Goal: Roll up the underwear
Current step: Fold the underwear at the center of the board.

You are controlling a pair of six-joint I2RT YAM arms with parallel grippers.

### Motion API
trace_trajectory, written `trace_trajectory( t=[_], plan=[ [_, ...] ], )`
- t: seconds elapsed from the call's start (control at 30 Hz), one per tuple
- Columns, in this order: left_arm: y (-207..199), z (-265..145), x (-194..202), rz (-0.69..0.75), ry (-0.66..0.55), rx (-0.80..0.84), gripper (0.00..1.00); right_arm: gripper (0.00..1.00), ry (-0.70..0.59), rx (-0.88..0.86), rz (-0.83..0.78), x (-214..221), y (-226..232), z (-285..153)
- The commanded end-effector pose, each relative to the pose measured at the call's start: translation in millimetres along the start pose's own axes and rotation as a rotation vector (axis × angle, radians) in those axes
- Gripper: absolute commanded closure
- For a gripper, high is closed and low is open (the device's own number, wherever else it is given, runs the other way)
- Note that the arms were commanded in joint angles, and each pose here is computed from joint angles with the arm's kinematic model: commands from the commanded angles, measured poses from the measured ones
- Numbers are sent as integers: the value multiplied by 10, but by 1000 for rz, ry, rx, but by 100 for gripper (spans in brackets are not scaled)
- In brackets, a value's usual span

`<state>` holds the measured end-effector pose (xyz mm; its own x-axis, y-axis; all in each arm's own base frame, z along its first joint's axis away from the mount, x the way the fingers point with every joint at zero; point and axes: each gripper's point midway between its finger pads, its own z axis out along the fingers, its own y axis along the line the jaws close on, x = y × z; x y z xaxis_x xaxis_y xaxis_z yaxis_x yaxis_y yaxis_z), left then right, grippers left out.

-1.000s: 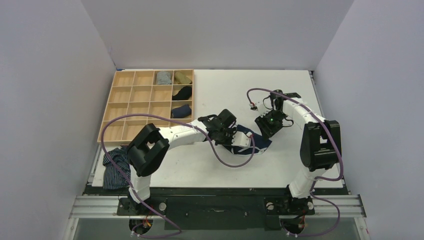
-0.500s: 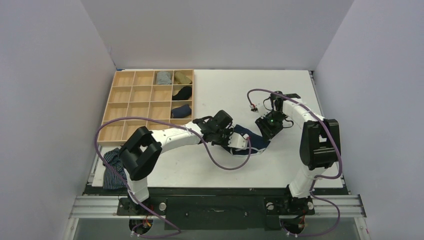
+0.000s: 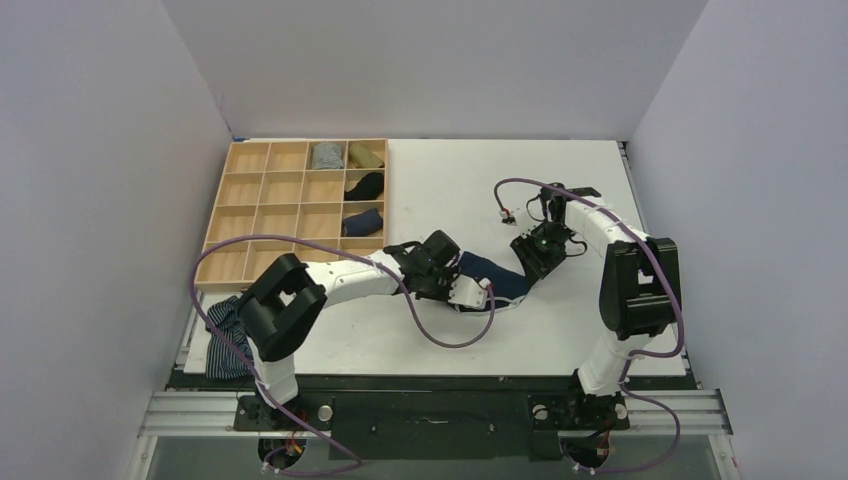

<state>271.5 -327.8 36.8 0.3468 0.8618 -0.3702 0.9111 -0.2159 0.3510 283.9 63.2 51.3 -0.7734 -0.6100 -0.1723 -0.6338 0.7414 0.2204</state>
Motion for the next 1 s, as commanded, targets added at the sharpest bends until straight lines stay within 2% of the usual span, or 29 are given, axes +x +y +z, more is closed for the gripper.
trace_trajectory(
  t=[0.0, 0.27, 0.43, 0.63, 0.97],
  plan=[
    [266, -214, -221, -2, -69, -88, 100, 62, 16, -15, 7, 44, -1, 25],
    [376, -535, -484, -44, -151, -97, 100, 62, 23, -12, 8, 64, -4, 34],
    [366, -632, -466, -55, -165, -98, 100, 63, 25, -14, 9, 66, -3, 41],
    [318, -448, -207, -8, -92, -142, 100, 62, 28, -17, 9, 77, 3, 46],
    [65, -186, 71, 9, -12, -101, 100, 62, 40, -17, 14, 94, -7, 68]
  ],
)
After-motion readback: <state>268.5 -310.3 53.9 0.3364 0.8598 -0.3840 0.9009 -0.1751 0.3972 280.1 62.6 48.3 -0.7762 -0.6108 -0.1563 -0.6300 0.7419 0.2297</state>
